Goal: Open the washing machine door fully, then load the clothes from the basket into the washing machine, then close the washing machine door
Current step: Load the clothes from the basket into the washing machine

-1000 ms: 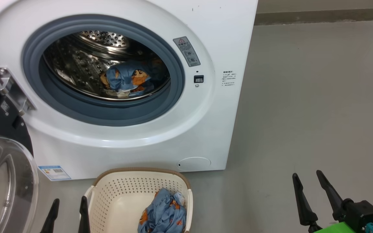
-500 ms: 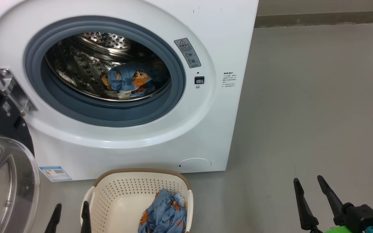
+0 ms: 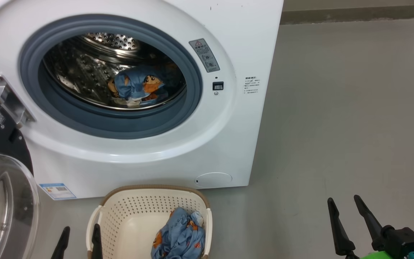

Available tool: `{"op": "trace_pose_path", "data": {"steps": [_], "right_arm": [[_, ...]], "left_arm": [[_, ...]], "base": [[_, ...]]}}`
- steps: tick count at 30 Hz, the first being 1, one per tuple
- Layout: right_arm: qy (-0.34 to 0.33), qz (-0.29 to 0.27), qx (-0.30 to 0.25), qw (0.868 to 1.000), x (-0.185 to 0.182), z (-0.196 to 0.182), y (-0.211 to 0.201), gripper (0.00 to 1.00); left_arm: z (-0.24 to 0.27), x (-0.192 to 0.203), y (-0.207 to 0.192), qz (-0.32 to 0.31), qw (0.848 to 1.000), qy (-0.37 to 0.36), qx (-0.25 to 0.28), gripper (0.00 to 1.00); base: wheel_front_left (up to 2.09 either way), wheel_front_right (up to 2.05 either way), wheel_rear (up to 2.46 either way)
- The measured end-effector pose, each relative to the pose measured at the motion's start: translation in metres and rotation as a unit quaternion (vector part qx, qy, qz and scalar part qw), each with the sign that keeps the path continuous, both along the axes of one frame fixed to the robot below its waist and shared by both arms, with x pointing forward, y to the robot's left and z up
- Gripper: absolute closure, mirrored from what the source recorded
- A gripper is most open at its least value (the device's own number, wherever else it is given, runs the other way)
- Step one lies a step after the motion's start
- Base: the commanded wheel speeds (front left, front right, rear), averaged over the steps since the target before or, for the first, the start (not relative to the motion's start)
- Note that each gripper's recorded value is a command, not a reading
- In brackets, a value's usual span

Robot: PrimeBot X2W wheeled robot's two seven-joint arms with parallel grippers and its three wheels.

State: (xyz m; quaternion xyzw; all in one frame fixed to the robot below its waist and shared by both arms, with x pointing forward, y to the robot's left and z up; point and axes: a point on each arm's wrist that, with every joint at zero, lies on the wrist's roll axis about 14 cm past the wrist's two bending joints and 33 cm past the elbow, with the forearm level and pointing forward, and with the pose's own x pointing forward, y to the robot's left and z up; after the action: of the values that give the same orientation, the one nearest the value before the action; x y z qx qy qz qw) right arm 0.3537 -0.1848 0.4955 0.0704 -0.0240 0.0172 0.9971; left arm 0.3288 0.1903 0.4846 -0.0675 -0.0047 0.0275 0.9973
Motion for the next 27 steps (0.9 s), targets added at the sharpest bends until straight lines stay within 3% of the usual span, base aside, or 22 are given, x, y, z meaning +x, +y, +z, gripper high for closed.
{"op": "trace_pose_path", "data": {"steps": [13,27], "right_arm": [[0.030,-0.004,0.006,1.000,0.005,-0.019,-0.002,0.00],[0.060,-0.001,0.006,0.998,0.042,-0.045,0.001,0.00]], "left_arm": [[-0.023,0.017,-0.016,-0.025,0.999,0.035,-0.020,0.00],[-0.095,0.071,-0.041,-0.072,0.988,0.132,-0.046,0.00]], "base": [[0.00,0.00,0.00],[0.00,0.00,0.00]]}}
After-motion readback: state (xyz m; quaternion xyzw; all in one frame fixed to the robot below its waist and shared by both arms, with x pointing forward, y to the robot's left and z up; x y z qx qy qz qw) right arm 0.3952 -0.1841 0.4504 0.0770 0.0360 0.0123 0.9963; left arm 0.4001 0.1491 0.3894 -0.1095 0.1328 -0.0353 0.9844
